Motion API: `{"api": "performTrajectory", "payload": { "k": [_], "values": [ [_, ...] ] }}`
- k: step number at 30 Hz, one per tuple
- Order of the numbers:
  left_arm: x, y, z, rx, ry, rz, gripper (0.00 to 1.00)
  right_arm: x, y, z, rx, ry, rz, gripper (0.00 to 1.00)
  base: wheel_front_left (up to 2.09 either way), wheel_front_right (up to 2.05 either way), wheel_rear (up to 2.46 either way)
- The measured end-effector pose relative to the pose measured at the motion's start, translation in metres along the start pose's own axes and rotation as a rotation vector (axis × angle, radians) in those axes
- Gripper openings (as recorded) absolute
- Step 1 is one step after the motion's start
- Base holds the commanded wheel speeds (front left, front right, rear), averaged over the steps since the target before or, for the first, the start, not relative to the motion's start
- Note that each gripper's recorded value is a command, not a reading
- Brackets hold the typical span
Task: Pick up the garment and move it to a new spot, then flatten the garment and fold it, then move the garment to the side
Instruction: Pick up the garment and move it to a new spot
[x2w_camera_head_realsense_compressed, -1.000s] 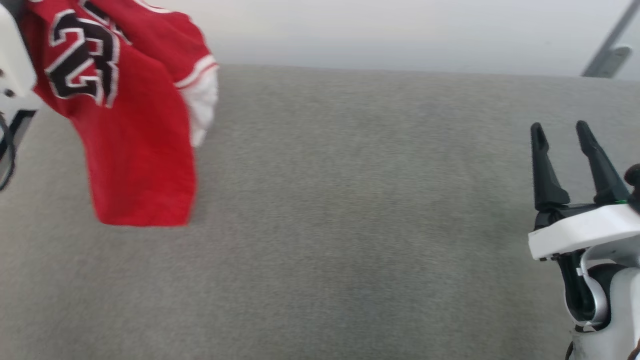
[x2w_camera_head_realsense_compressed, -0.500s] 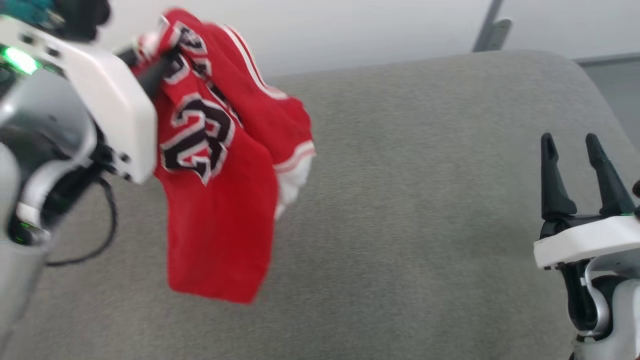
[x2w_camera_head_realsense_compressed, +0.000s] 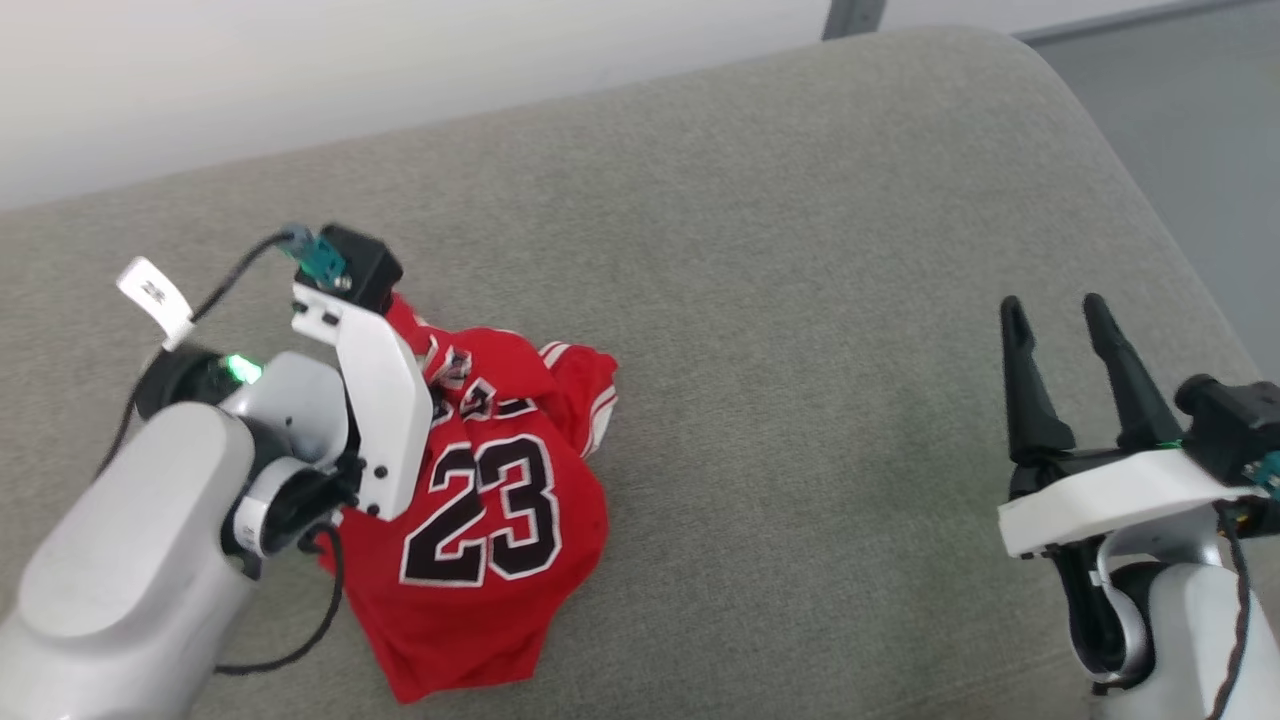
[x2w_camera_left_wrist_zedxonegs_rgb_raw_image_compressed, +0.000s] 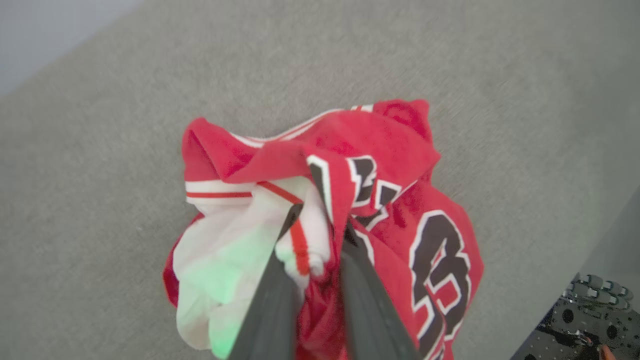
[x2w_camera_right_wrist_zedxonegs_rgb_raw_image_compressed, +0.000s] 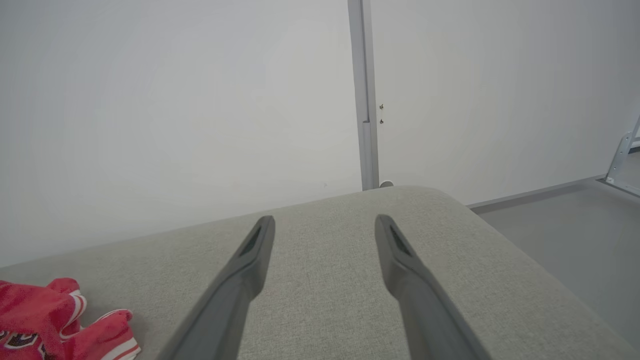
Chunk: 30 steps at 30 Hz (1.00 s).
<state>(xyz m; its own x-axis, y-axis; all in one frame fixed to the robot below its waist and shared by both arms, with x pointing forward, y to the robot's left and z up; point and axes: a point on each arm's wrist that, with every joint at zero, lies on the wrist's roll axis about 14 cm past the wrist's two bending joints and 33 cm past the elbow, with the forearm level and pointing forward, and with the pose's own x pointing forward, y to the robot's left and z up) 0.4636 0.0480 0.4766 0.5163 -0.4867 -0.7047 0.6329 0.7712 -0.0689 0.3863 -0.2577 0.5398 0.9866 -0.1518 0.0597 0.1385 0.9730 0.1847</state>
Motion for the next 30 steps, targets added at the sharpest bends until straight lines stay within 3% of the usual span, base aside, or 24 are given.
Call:
{"api": "performTrajectory", "payload": {
  "k": [7,11,12,13,14,21,30],
  "values": [
    [0.046,0.0,-0.059,-0.073,0.197,-0.034,0.0,0.001,0.001,-0.012,0.011,0.023,0.001,1.0,0.0,0.0,0.0],
    [0.059,0.0,-0.07,-0.085,0.238,-0.045,0.0,0.005,0.002,-0.017,0.018,0.03,0.005,1.0,0.0,0.0,0.0],
    [0.061,0.001,-0.07,-0.087,0.241,-0.045,0.38,0.005,0.003,-0.019,0.019,0.032,0.006,1.0,0.0,0.0,0.0],
    [0.062,0.001,-0.07,-0.083,0.238,-0.047,0.49,0.005,0.004,-0.019,0.02,0.034,0.01,1.0,0.0,0.0,0.0],
    [0.062,0.001,-0.068,-0.085,0.227,-0.049,1.0,0.007,0.006,-0.019,0.02,0.032,0.015,1.0,0.0,0.0,0.0],
    [0.047,0.01,-0.045,-0.076,0.101,-0.031,1.0,0.012,0.017,-0.014,0.024,0.017,0.046,1.0,0.0,0.0,0.0],
    [-0.017,0.033,0.005,-0.086,-0.259,0.041,1.0,0.01,0.031,-0.006,-0.003,-0.001,0.107,1.0,0.0,0.0,0.0]
  ]
}}
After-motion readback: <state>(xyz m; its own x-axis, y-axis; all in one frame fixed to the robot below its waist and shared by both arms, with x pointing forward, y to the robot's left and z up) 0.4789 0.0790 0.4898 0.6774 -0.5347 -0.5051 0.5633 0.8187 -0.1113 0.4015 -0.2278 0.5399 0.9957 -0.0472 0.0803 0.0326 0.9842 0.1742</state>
